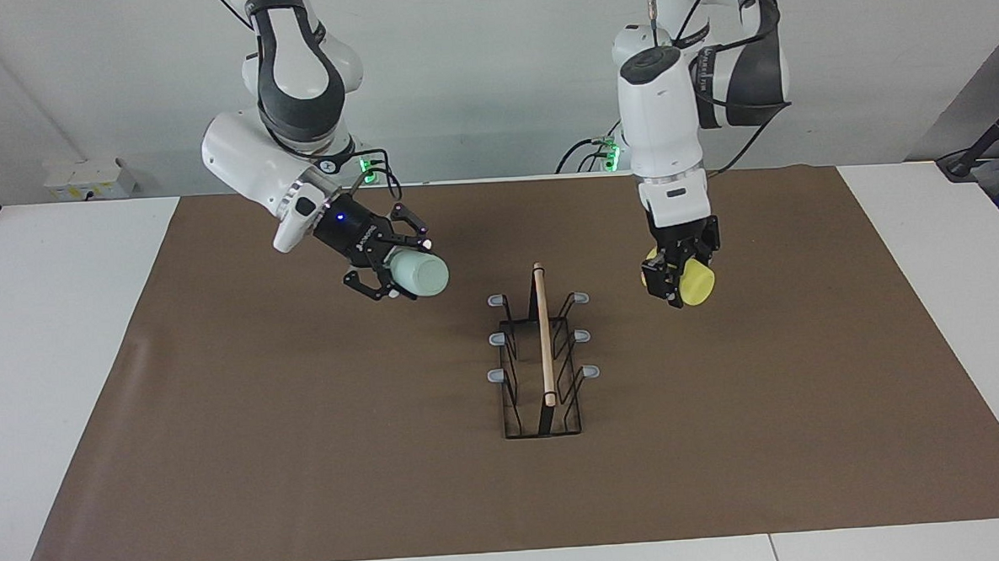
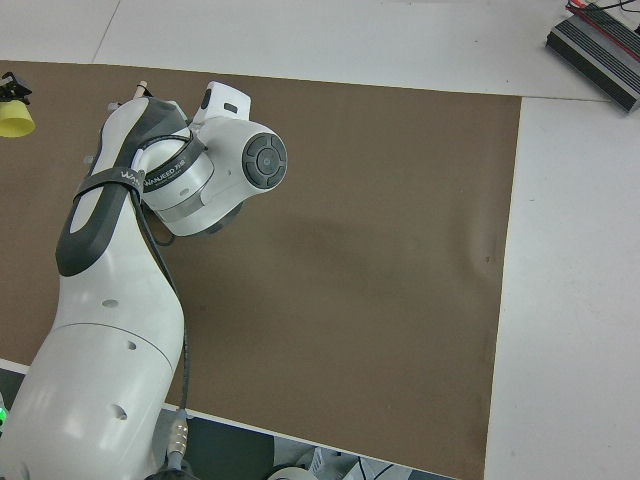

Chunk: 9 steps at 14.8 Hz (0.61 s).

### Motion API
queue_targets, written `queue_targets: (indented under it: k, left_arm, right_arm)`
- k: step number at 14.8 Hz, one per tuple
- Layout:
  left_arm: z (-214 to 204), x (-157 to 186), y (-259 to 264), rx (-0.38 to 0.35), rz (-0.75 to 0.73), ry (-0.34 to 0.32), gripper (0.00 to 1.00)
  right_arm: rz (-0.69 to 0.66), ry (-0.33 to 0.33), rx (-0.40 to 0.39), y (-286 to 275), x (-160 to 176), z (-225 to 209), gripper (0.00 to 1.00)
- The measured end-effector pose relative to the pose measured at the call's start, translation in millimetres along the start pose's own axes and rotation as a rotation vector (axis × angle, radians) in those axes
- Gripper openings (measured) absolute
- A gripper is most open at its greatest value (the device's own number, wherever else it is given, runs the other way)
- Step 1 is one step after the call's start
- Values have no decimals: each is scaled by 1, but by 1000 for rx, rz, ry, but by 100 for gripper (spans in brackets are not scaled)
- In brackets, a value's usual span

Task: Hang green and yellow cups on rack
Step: 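Carry both cups to the rack pegs with both grippers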

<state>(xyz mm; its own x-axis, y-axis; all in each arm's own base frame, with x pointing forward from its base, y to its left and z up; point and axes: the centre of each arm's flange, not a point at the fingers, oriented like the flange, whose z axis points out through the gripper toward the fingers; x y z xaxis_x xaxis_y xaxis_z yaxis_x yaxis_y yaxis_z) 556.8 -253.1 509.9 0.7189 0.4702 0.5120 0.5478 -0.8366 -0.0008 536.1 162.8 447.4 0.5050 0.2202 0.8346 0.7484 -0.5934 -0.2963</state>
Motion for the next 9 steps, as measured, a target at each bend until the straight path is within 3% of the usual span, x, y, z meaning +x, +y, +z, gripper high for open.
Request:
queue_targets:
  k: [4,7,9]
  left_arm:
    - [-16,-52,19,-59,80,135,67]
    - [-12,-83,25,-105,30,272,67]
    - [-5,-103,27,-145,12,301,67]
  right_arm:
    - [7,116,-1,-18,-27,20,66]
    - [40,204,-15,-27,-44,29,66]
    - [54,255,-19,-39,-52,40,66]
